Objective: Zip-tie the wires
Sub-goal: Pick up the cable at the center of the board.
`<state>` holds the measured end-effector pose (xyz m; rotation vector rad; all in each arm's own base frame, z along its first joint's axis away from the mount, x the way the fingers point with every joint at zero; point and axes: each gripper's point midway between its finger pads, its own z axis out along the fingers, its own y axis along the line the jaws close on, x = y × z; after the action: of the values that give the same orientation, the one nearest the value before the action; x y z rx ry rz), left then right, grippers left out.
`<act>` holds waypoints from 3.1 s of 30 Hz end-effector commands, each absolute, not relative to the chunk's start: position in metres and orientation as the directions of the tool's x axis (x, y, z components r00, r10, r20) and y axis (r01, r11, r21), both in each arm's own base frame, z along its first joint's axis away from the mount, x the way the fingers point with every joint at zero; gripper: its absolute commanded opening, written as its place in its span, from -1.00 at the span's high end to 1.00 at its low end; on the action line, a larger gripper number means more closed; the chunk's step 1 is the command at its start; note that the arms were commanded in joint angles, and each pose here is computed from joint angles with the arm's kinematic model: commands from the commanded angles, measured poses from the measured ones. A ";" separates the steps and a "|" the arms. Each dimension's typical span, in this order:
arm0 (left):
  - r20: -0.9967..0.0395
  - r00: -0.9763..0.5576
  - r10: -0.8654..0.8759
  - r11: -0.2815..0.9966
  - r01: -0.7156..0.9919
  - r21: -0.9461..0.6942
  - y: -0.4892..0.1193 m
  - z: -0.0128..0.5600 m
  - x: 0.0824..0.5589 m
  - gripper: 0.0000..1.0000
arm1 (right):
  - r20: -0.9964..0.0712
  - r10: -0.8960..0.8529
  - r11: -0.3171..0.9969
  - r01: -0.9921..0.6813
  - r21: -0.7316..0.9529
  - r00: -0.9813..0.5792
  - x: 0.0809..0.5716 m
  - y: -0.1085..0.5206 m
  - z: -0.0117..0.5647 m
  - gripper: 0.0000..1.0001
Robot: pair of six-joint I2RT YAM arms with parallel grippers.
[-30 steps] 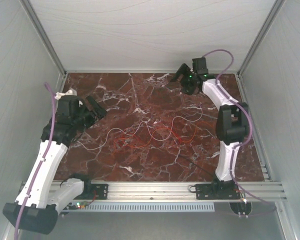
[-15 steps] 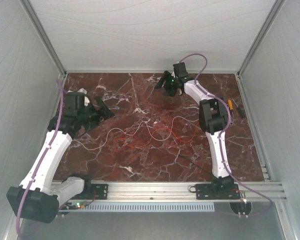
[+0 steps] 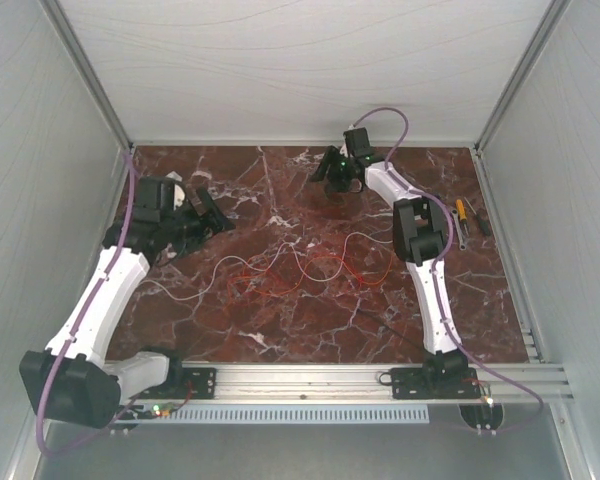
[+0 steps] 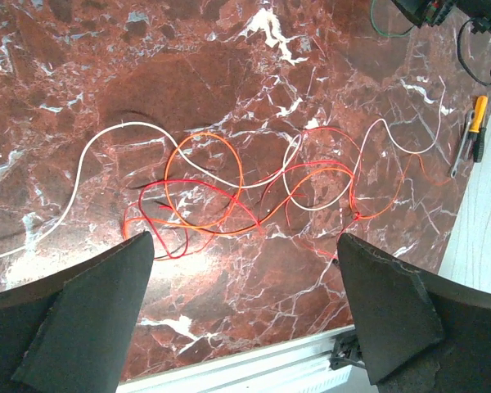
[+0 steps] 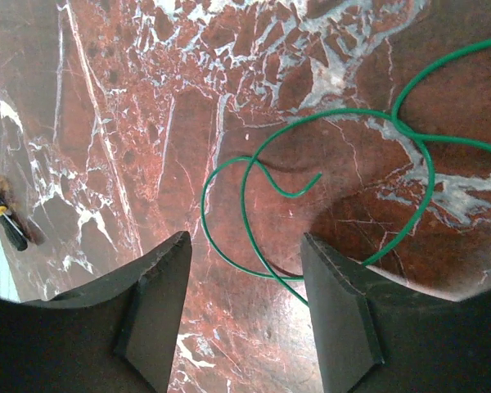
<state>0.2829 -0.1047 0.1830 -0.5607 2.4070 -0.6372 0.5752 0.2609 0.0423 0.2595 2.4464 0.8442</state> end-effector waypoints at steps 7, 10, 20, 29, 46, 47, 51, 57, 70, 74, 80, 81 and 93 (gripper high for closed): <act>-0.454 -0.735 -0.503 0.782 -0.163 -0.601 -0.117 0.207 0.304 -0.83 | -0.462 0.293 0.787 -0.064 0.614 -0.837 0.582 0.271 0.038 0.60; -0.447 -0.739 -0.503 0.778 -0.163 -0.607 -0.119 0.207 0.305 -0.82 | -0.467 0.291 0.782 -0.073 0.619 -0.835 0.584 0.274 0.039 0.65; -0.434 -0.744 -0.508 0.767 -0.162 -0.621 -0.122 0.208 0.306 -0.79 | -0.512 0.292 0.766 -0.123 0.631 -0.808 0.591 0.275 0.076 1.00; -0.448 -0.739 -0.503 0.763 -0.136 -0.632 -0.125 0.213 0.311 -0.79 | -0.576 0.319 0.714 -0.209 0.668 -0.752 0.587 0.270 0.166 1.00; -0.483 -0.698 -0.529 0.717 -0.063 -0.694 -0.136 0.231 0.326 -0.79 | -0.665 0.356 0.551 -0.427 0.717 -0.657 0.537 0.272 0.331 1.00; -0.488 -0.692 -0.532 0.714 -0.058 -0.697 -0.137 0.233 0.328 -0.78 | -0.669 0.361 0.538 -0.441 0.719 -0.649 0.533 0.273 0.341 1.00; -0.512 -0.665 -0.544 0.706 -0.033 -0.707 -0.141 0.242 0.335 -0.77 | -0.693 0.359 0.501 -0.498 0.708 -0.625 0.513 0.277 0.372 1.00; -0.631 -0.583 -0.512 0.702 0.140 -0.699 -0.157 0.277 0.347 -0.75 | -0.708 0.352 0.442 -0.558 0.702 -0.612 0.485 0.283 0.408 1.00; -0.896 -0.232 -0.378 0.707 0.553 -0.442 -0.214 0.353 0.359 -0.65 | -0.684 0.326 0.414 -0.552 0.724 -0.653 0.418 0.290 0.455 1.00; -0.898 -0.235 -0.371 0.672 0.600 -0.434 -0.227 0.360 0.361 -0.59 | -0.673 0.336 0.401 -0.546 0.735 -0.659 0.400 0.292 0.464 1.00; -0.895 -0.246 -0.372 0.657 0.612 -0.441 -0.236 0.361 0.369 -0.56 | -0.683 0.349 0.400 -0.557 0.728 -0.642 0.385 0.288 0.477 1.00; -0.895 -0.250 -0.370 0.651 0.617 -0.442 -0.238 0.361 0.370 -0.55 | -0.684 0.349 0.398 -0.559 0.727 -0.641 0.383 0.288 0.479 1.00; -0.911 -0.260 -0.319 0.522 0.754 -0.398 -0.275 0.373 0.361 -0.51 | -0.693 0.358 0.381 -0.580 0.720 -0.626 0.367 0.288 0.496 1.00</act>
<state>0.3692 -0.2588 0.3324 0.2730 1.6654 -1.0174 0.3873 0.2906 0.4716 -0.1770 1.8370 1.3631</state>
